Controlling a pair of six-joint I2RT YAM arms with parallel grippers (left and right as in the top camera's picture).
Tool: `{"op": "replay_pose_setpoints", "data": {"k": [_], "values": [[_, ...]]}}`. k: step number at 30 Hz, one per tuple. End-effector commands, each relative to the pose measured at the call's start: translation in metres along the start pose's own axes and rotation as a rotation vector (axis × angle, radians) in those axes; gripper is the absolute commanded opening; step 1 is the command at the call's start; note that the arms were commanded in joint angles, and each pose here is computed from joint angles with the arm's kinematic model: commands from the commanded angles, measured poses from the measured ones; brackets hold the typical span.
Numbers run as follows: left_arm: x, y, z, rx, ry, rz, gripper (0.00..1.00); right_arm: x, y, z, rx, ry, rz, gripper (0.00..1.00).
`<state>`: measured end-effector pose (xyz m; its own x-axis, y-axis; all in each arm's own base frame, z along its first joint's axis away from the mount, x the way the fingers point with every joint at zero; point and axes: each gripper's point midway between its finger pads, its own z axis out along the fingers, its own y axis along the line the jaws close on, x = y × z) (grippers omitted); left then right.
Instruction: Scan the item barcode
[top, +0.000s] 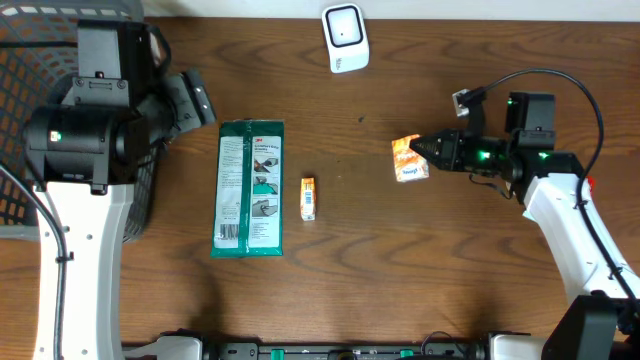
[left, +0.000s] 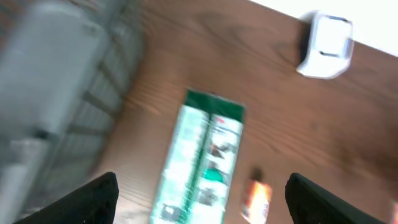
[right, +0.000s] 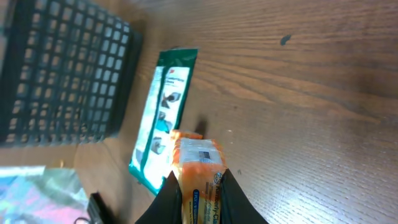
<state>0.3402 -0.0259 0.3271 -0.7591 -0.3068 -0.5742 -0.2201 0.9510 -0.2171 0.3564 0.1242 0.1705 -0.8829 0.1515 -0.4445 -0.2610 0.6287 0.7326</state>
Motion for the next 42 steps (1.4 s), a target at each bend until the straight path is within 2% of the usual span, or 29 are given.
{"op": "replay_pose_setpoints", "data": {"k": [1, 7, 12, 16, 24, 33, 42], "values": [[0.021, -0.043, -0.003, 0.253, 0.115, 0.036, 0.86, 0.0, 0.025, -0.009, -0.134, -0.001, -0.081, 0.01], [0.05, -0.105, -0.027, 0.631, 0.23, 0.205, 0.86, 0.001, 0.052, -0.025, -0.332, -0.003, -0.141, 0.01], [0.07, -0.137, -0.047, 0.805, 0.269, 0.329, 0.86, 0.003, 0.076, -0.041, -0.503, -0.013, -0.202, 0.01], [0.086, -0.154, -0.053, 0.851, 0.278, 0.432, 0.86, 0.006, 0.094, -0.053, -0.633, -0.017, -0.262, 0.02], [0.106, -0.184, -0.06, 0.922, 0.296, 0.528, 0.86, -0.003, 0.099, -0.055, -0.641, -0.014, -0.256, 0.01], [0.098, -0.205, -0.059, 0.972, 0.226, 0.575, 0.86, -0.033, 0.134, -0.062, -0.66, -0.005, -0.291, 0.01], [0.085, -0.215, -0.062, 1.0, 0.15, 0.585, 0.86, -0.052, 0.198, -0.084, -0.717, -0.097, -0.339, 0.01]]}}
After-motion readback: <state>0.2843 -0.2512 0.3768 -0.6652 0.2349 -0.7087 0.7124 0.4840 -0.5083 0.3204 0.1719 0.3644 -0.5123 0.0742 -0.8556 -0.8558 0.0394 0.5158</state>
